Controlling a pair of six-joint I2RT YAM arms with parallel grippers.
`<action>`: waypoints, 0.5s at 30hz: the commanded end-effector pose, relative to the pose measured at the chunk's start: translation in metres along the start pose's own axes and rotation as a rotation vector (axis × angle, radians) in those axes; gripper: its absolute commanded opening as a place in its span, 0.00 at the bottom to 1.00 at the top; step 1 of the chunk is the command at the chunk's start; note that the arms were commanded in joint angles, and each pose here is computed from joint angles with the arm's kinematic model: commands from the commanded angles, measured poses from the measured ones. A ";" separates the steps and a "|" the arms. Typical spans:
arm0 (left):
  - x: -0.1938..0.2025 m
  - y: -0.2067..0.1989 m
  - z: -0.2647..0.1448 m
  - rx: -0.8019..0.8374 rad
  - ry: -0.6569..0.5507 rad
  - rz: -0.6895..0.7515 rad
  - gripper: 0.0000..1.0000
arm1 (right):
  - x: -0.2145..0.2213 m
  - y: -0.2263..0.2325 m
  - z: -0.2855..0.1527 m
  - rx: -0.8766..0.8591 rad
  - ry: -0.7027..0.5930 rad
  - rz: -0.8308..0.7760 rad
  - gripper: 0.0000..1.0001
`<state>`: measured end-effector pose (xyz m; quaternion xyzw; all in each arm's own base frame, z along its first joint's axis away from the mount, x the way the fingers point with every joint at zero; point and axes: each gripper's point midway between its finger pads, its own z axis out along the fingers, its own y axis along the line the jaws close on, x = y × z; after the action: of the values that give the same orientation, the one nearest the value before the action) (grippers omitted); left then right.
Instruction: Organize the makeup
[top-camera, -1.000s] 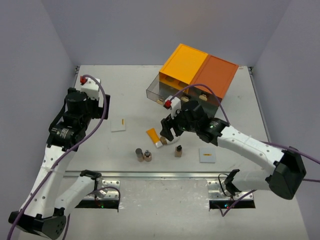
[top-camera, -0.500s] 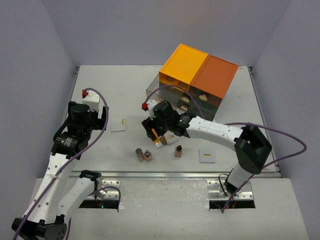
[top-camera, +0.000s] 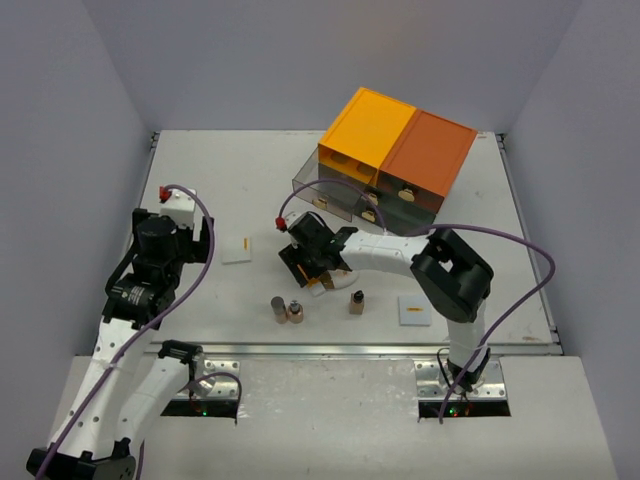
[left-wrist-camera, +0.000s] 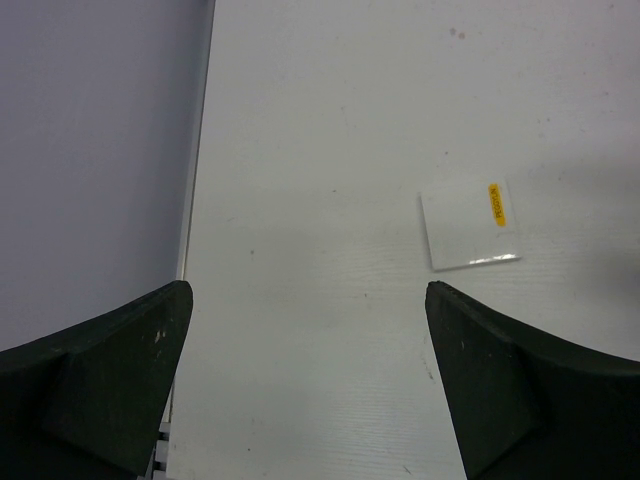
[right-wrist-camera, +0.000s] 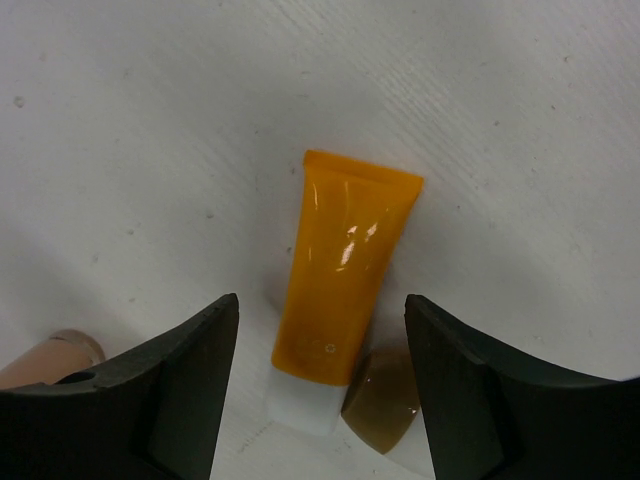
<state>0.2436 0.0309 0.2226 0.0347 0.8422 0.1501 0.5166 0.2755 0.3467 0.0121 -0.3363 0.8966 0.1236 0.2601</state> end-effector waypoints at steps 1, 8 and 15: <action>-0.012 0.005 0.001 -0.017 -0.052 -0.018 1.00 | -0.015 -0.003 0.004 0.046 -0.029 0.026 0.67; -0.012 0.004 0.001 -0.015 -0.054 -0.019 1.00 | 0.002 0.000 0.018 0.079 0.037 -0.012 0.59; -0.013 0.004 0.000 -0.010 -0.057 -0.016 1.00 | 0.006 -0.002 0.020 0.103 0.055 0.006 0.30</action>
<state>0.2439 0.0314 0.2218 0.0371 0.8425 0.1514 0.5156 0.2783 0.3508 -0.0089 -0.3296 0.9068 0.0843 0.2488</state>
